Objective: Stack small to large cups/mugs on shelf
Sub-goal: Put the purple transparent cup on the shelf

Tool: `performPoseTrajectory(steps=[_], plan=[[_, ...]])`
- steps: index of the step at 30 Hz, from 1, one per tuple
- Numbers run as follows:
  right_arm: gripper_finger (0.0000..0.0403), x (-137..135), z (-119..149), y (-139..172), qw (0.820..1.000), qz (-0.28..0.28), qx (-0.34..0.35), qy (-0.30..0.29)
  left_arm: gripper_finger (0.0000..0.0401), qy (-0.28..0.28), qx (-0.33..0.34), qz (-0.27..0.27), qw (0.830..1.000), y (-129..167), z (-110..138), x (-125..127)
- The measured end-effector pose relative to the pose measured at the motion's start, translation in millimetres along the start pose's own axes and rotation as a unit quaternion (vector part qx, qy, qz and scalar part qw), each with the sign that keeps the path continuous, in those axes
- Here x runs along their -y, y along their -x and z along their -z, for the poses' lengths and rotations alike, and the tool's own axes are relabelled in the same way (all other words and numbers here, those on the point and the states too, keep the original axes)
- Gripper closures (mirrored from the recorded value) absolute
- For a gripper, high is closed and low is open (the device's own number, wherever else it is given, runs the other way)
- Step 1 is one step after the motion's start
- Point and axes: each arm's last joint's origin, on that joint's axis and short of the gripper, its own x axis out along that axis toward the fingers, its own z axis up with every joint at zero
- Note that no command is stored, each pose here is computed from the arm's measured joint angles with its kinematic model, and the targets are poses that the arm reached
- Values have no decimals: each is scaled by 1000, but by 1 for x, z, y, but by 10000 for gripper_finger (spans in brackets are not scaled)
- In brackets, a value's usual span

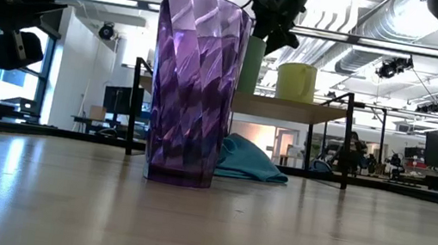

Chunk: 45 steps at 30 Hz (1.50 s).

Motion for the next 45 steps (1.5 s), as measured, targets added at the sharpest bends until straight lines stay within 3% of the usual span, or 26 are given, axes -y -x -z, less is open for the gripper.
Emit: performPoseTrajectory(steps=[8, 15, 24, 33, 37, 40, 45], plan=[[201, -2, 4, 42, 998, 2, 55, 5, 318, 0, 0, 0, 1000, 0, 0, 0], [201, -15, 22, 99, 995, -6, 98, 35, 318, 17, 4, -2, 1000, 0, 0, 0], [201, -50, 71, 152, 993, -38, 49, 104, 318, 27, -1, 3, 1000, 0, 0, 0], [203, -92, 104, 180, 971, -153, 49, 179, 318, 46, 19, 34, 998, 0, -4, 7], [203, -106, 115, 190, 957, -176, 55, 224, 318, 17, 36, 48, 998, -2, -7, 12], [203, -115, 121, 194, 948, -185, 59, 251, 318, -24, 37, 27, 999, -6, -12, 19], [204, -122, 126, 196, 950, -150, 66, 266, 318, -104, 24, -21, 994, -20, -22, 39]])
